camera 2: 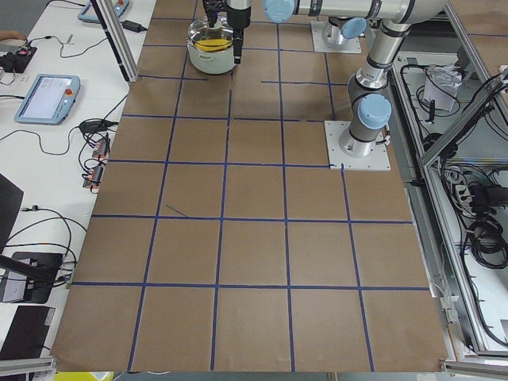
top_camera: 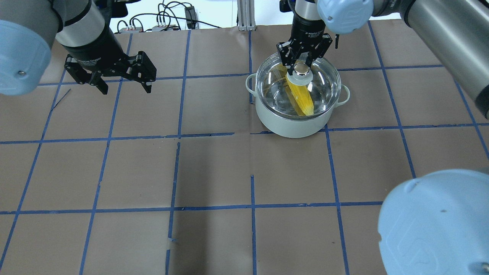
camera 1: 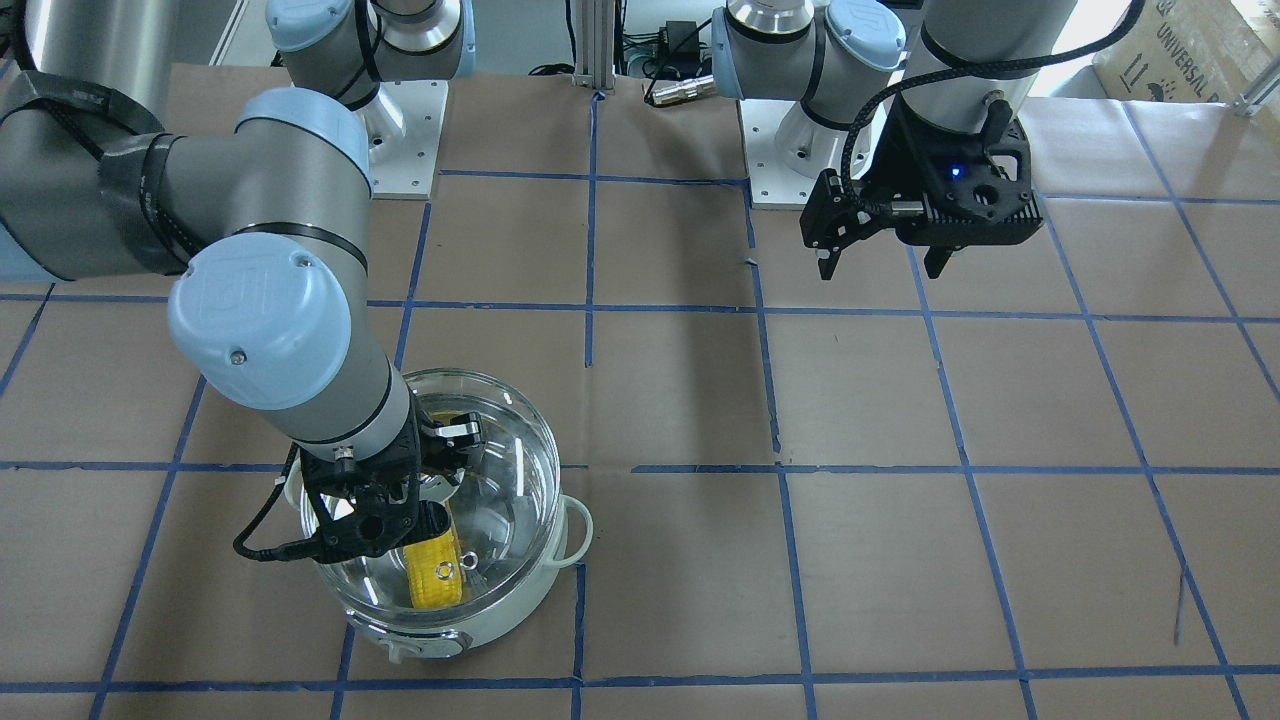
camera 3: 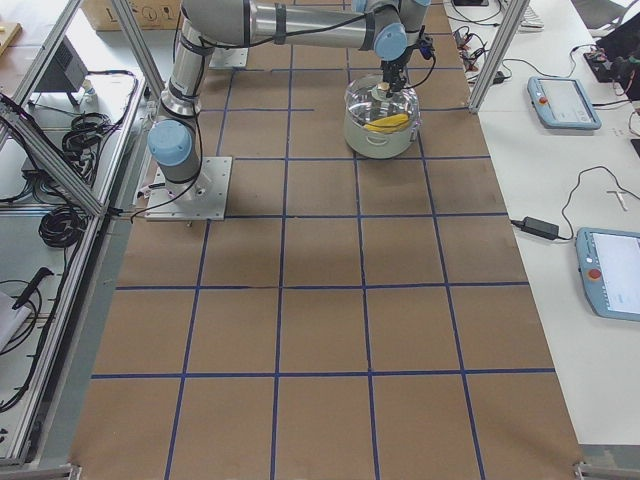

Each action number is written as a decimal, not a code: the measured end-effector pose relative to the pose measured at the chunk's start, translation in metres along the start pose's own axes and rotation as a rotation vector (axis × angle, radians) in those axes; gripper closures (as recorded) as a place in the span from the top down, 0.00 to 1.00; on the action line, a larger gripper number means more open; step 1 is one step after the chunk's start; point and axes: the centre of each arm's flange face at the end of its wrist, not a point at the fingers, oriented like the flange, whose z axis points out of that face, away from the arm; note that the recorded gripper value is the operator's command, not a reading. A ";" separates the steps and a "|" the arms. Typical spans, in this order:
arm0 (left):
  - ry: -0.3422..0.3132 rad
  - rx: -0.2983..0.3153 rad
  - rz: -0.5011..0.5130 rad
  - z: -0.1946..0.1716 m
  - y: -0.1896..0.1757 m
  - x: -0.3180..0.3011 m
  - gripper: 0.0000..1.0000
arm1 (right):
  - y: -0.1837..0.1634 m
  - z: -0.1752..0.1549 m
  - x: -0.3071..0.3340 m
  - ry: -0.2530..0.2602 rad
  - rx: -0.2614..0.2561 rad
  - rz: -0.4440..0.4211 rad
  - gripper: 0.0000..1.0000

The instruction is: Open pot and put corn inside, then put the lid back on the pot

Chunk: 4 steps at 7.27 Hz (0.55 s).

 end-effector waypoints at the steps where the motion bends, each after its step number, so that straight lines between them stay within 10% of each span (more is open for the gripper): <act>1: 0.000 0.000 0.001 0.000 -0.001 0.000 1.00 | -0.002 0.005 0.000 0.000 -0.008 0.001 0.34; 4: 0.001 0.001 0.002 -0.001 -0.001 0.001 1.00 | -0.004 0.013 0.001 0.000 -0.020 0.000 0.34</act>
